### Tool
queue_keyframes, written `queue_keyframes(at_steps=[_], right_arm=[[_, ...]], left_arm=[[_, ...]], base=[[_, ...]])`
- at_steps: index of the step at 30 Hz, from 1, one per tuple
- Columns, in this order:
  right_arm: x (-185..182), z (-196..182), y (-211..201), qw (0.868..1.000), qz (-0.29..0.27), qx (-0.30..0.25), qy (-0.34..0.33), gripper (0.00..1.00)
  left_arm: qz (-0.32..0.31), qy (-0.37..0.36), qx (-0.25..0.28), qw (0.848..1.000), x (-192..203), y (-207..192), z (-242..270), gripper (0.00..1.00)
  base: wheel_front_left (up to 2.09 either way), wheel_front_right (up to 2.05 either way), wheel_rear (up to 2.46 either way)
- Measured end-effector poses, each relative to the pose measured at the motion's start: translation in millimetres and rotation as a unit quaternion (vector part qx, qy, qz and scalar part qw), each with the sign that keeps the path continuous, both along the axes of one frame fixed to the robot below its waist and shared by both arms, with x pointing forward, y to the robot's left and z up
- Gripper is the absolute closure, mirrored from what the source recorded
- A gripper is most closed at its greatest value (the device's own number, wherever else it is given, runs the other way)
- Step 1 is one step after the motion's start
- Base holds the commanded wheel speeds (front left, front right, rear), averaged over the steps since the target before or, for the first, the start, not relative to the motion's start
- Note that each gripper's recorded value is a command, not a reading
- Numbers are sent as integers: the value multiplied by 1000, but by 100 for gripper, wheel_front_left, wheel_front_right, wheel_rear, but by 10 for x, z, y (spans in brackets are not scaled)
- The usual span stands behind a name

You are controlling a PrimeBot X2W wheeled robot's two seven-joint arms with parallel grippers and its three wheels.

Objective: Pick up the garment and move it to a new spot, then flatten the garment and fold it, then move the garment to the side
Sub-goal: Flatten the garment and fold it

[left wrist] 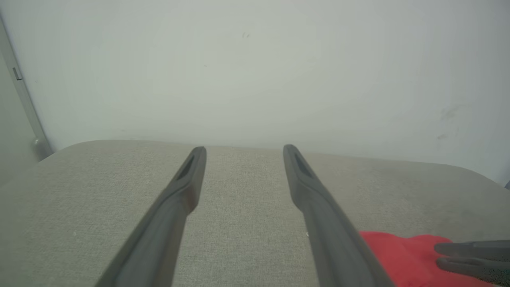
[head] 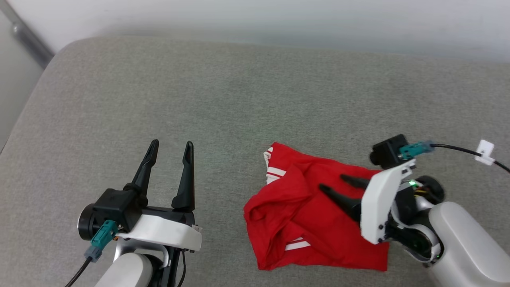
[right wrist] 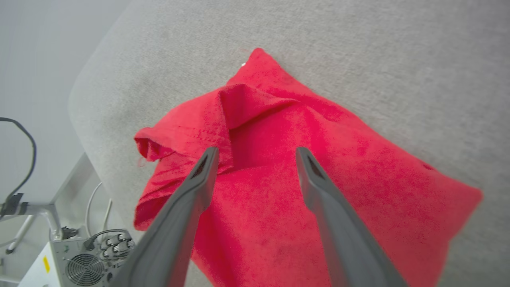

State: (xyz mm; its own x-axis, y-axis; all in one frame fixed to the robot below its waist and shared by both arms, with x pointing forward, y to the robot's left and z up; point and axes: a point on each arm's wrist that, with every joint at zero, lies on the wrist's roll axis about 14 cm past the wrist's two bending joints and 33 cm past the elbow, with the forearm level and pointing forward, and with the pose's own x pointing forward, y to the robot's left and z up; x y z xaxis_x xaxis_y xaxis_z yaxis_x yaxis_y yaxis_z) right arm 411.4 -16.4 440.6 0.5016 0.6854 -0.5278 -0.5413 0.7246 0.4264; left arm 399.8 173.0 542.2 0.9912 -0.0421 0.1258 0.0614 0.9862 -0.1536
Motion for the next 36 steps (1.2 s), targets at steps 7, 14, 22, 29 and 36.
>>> queue_keyframes(at_steps=[7, 14, 22, 29, 36], right_arm=[[332, 172, -894, 976, -111, -103, -155, 0], [274, 670, -1585, 922, -253, -81, -283, 0], [-204, 1062, -1781, 872, -327, -47, -361, 0], [-615, 1106, -1776, 864, -351, -40, -359, 0], [-698, 1169, -1764, 862, -352, -42, -362, 0]], left_arm=[[-15, -1, 1, 1000, 38, -113, -1, 0], [-24, 1, 8, 1000, 68, -189, -25, 0], [-16, 21, 24, 999, -79, -139, -162, 0], [-4, 42, 22, 999, -393, -59, -293, 0], [-4, 35, 20, 999, -415, -51, -259, 0]], base=[[0, 0, 0], [0, 0, 0], [0, 0, 0], [0, 0, 0], [0, 0, 0]])
